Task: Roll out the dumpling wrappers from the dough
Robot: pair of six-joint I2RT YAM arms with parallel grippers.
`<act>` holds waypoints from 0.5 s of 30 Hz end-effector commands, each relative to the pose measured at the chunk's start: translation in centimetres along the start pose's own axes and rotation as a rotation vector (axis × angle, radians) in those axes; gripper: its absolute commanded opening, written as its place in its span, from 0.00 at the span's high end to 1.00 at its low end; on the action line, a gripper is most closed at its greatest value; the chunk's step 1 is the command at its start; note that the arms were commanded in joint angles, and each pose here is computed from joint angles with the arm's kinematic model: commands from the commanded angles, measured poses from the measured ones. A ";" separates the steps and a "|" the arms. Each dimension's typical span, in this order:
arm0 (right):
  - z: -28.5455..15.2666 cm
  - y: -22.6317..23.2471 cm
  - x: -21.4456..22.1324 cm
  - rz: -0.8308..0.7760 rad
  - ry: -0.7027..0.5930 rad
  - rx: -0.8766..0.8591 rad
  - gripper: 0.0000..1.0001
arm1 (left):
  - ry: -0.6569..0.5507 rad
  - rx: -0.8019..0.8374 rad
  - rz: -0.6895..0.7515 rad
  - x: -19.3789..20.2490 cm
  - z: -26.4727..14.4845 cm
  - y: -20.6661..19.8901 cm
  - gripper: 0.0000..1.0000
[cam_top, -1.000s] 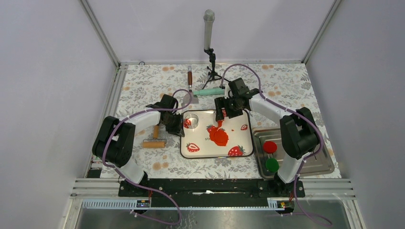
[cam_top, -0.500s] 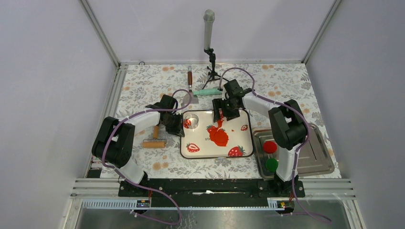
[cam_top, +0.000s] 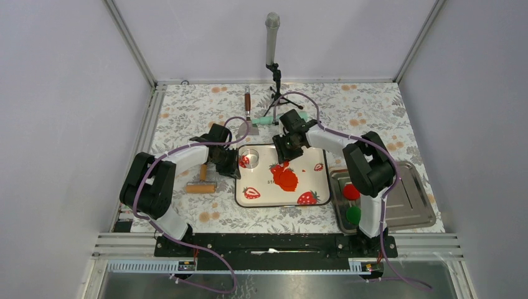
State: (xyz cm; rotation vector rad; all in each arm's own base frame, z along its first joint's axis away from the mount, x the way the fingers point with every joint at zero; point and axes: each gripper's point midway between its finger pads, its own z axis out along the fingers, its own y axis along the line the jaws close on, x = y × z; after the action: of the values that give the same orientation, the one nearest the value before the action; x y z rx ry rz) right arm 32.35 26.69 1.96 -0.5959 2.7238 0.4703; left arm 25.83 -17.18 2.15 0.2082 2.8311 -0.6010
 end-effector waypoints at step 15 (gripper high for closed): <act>-2.8 5.1 -1.1 -0.211 -0.045 -0.118 0.76 | -0.047 0.013 0.012 -0.9 -0.6 -0.3 0.98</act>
State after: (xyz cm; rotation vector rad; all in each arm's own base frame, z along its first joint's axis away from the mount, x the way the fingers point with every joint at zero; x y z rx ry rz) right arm 31.56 26.92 1.71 -0.7846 2.6768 0.4048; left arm 25.84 -17.17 2.15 0.1864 2.8348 -0.6047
